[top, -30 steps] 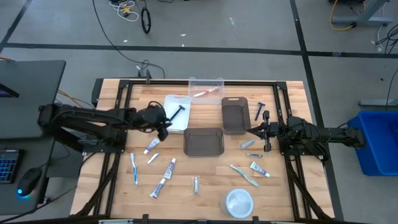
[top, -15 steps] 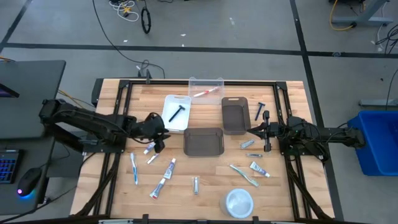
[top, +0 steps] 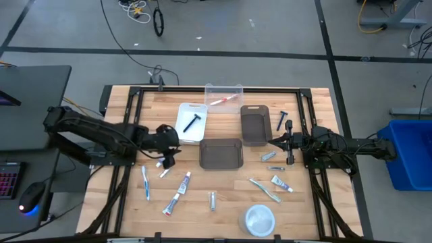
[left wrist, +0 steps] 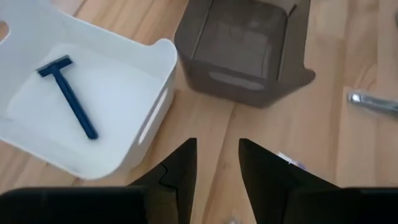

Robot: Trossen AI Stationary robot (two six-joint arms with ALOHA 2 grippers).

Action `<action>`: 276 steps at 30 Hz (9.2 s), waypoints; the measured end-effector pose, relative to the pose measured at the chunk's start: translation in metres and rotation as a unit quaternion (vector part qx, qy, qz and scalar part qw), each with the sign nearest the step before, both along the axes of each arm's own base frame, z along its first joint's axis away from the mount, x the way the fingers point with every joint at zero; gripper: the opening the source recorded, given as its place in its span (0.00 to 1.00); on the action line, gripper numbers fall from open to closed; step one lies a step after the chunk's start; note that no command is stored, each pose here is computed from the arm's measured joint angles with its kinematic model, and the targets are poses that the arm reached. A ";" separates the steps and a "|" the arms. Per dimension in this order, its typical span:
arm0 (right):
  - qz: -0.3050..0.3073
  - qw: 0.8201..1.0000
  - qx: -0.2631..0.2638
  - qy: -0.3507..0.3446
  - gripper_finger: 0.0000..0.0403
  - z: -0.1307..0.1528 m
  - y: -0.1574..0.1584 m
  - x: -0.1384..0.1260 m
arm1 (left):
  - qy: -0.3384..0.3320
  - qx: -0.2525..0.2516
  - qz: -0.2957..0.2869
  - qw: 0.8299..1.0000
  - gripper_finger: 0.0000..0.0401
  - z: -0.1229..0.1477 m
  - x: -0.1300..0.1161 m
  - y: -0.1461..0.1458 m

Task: Pick & Place Travel size toiletries
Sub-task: Put the white toothpaste into the bottom black bin

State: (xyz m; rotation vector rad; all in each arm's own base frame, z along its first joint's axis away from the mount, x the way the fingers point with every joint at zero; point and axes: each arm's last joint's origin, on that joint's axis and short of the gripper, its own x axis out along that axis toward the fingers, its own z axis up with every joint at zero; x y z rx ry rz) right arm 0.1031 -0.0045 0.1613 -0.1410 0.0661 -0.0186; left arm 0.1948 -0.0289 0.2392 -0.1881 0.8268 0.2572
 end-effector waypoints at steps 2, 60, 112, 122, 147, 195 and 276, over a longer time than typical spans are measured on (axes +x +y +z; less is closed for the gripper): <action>0.000 1.000 0.000 0.000 0.03 0.000 0.000 0.000 | 0.014 -0.008 -0.001 1.000 0.31 0.006 -0.002 0.000; 0.000 1.000 0.000 0.003 0.03 -0.001 0.000 0.000 | 0.282 -0.144 0.229 0.920 0.59 -0.077 -0.006 0.014; 0.000 1.000 0.000 0.003 0.03 -0.001 0.000 0.000 | 0.305 -0.153 0.188 0.921 0.36 -0.100 0.010 0.005; 0.000 1.000 0.000 0.003 0.03 -0.001 0.000 0.000 | 0.305 -0.153 0.186 0.921 0.26 -0.100 0.010 0.005; 0.000 1.000 0.000 0.003 0.03 -0.001 0.000 0.000 | 0.236 -0.184 0.157 0.941 0.24 -0.052 0.014 0.004; 0.000 1.000 0.000 0.003 0.03 -0.001 0.000 0.000 | 0.002 0.014 -0.099 0.995 0.19 0.018 0.055 0.003; 0.000 1.000 0.001 0.019 0.03 -0.003 0.000 0.002 | 0.096 0.017 -0.127 0.987 0.22 -0.042 0.196 0.016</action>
